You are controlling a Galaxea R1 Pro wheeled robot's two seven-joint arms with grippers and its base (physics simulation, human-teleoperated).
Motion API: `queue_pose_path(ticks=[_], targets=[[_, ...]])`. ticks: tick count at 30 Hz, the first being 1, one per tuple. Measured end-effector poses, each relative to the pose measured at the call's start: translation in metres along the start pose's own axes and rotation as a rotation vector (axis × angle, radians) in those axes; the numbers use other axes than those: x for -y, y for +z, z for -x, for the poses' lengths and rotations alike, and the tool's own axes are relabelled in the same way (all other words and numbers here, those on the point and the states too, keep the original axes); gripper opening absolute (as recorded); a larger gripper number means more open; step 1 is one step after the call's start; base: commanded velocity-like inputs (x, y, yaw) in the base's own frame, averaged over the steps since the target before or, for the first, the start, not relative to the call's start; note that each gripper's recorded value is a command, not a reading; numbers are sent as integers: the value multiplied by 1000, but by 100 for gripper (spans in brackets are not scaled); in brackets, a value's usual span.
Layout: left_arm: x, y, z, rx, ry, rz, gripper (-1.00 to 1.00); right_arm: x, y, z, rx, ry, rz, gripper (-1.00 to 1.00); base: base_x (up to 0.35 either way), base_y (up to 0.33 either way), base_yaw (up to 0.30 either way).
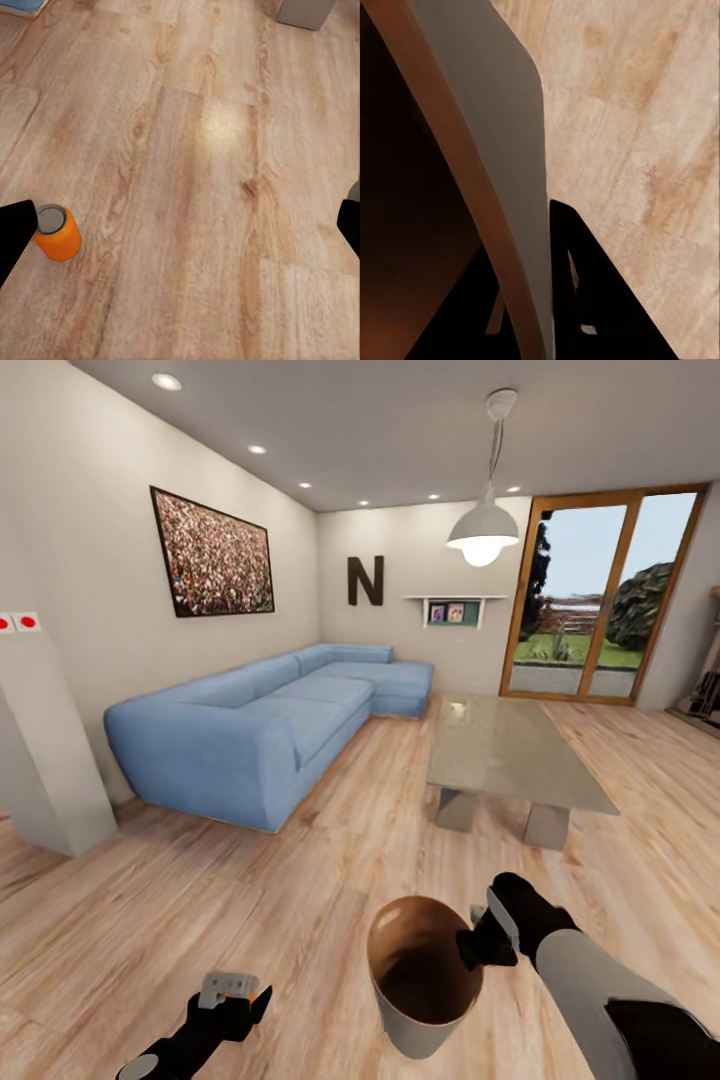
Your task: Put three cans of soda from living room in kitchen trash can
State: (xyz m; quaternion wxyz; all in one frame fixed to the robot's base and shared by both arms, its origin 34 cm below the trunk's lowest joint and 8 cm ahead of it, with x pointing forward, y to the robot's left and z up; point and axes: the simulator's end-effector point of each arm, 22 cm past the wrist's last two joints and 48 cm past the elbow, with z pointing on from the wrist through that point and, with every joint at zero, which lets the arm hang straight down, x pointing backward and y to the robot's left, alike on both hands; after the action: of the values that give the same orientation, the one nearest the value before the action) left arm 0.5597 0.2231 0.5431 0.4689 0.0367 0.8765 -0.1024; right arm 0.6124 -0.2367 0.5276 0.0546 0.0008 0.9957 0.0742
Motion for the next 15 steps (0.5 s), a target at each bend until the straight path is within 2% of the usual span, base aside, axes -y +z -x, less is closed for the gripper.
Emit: queue_pose_path(ticks=[2, 3, 7, 12, 15], targets=[[0, 0, -2, -4, -1, -3, 100, 11, 0, 1, -3, -30, -62, -100, 269, 198, 0], [1, 1, -2, -6, -1, -5, 100, 12, 0, 2, -3, -32, -73, -100, 269, 198, 0], [1, 1, -5, -13, -2, -7, 100, 0, 3, 2, -4, 1, -26, -100, 270, 199, 0], [1, 3, -9, -21, -4, -7, 100, 12, 5, 1, -13, -17, -73, -100, 270, 199, 0], [0, 3, -10, -24, -6, -7, 100, 9, 7, 1, -14, -4, -54, -100, 265, 173, 0]])
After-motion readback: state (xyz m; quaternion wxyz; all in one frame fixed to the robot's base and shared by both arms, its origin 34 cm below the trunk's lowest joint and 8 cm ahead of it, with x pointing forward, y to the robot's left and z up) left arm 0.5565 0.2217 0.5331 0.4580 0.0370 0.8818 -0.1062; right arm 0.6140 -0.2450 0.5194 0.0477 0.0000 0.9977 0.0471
